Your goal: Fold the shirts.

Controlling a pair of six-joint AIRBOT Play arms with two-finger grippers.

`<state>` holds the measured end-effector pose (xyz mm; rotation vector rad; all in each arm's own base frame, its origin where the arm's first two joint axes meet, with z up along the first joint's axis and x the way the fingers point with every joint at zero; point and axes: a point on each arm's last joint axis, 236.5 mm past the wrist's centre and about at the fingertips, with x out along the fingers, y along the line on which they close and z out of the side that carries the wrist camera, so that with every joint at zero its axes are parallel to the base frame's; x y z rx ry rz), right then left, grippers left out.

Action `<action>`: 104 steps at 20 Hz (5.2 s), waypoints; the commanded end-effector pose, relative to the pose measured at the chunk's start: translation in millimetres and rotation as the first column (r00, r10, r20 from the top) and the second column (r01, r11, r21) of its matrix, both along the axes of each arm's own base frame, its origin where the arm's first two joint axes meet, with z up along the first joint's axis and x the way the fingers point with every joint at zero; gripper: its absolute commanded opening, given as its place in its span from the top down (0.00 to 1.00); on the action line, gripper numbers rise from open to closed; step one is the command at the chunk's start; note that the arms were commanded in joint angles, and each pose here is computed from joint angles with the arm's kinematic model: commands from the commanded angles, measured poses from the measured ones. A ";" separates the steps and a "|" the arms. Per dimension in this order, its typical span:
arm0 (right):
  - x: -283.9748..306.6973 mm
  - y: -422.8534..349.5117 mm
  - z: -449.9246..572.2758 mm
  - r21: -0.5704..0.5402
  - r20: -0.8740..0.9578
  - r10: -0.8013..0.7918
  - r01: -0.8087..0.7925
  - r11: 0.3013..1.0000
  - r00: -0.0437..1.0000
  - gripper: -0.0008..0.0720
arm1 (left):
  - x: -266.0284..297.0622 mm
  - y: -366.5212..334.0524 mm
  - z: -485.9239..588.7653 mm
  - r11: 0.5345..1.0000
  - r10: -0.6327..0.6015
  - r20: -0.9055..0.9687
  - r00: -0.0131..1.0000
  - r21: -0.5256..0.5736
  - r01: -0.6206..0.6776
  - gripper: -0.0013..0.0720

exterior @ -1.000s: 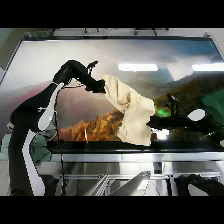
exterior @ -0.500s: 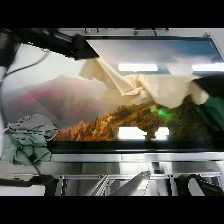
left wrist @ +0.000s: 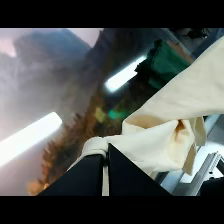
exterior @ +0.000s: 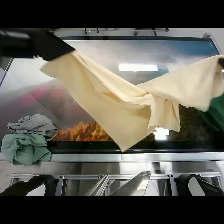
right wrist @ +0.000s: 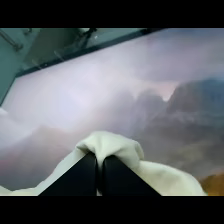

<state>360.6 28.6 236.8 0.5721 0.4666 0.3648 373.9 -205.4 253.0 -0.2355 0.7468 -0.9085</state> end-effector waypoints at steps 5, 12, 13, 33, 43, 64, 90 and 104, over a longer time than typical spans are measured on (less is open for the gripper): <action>110.5 -10.3 -251.2 0.228 -0.498 0.083 0.038 0.973 0.863 0.06 | 110.8 21.6 -202.3 0.989 0.147 -0.340 0.929 0.047 -0.139 0.14; 62.4 -125.7 -268.8 0.084 -0.624 -0.018 0.089 0.992 0.781 0.08 | 61.7 72.7 -236.2 0.998 0.050 -0.694 0.718 0.004 -0.066 0.01; 53.6 -133.3 -278.5 0.075 -0.656 -0.026 0.099 0.992 0.754 0.10 | 54.0 74.3 -248.2 0.997 0.054 -0.724 0.687 0.003 -0.076 0.01; 85.2 -9.7 -321.0 0.389 -0.632 0.294 -0.035 0.921 0.717 0.96 | 54.9 122.2 -309.0 0.946 0.233 -0.796 0.559 0.054 -0.318 0.01; 85.4 -8.8 -319.8 0.391 -0.624 0.300 -0.044 0.919 0.721 0.96 | 78.1 83.8 -380.4 0.892 0.334 -0.843 0.423 0.137 -0.431 0.04; -75.6 18.9 218.3 0.087 0.692 0.151 -0.289 0.953 0.706 0.96 | -72.6 81.9 211.6 0.986 0.166 0.510 0.844 -0.079 -0.147 0.95; 56.1 -172.3 -282.7 0.143 -0.577 -0.104 0.225 0.964 0.810 0.48 | 46.1 80.0 -225.3 0.993 -0.100 -0.774 0.625 -0.121 0.009 0.01; 20.5 -97.7 -362.8 0.226 -0.761 0.163 0.022 0.974 0.628 0.48 | -53.5 86.6 -253.6 0.996 -0.024 -0.844 0.536 -0.069 -0.063 0.01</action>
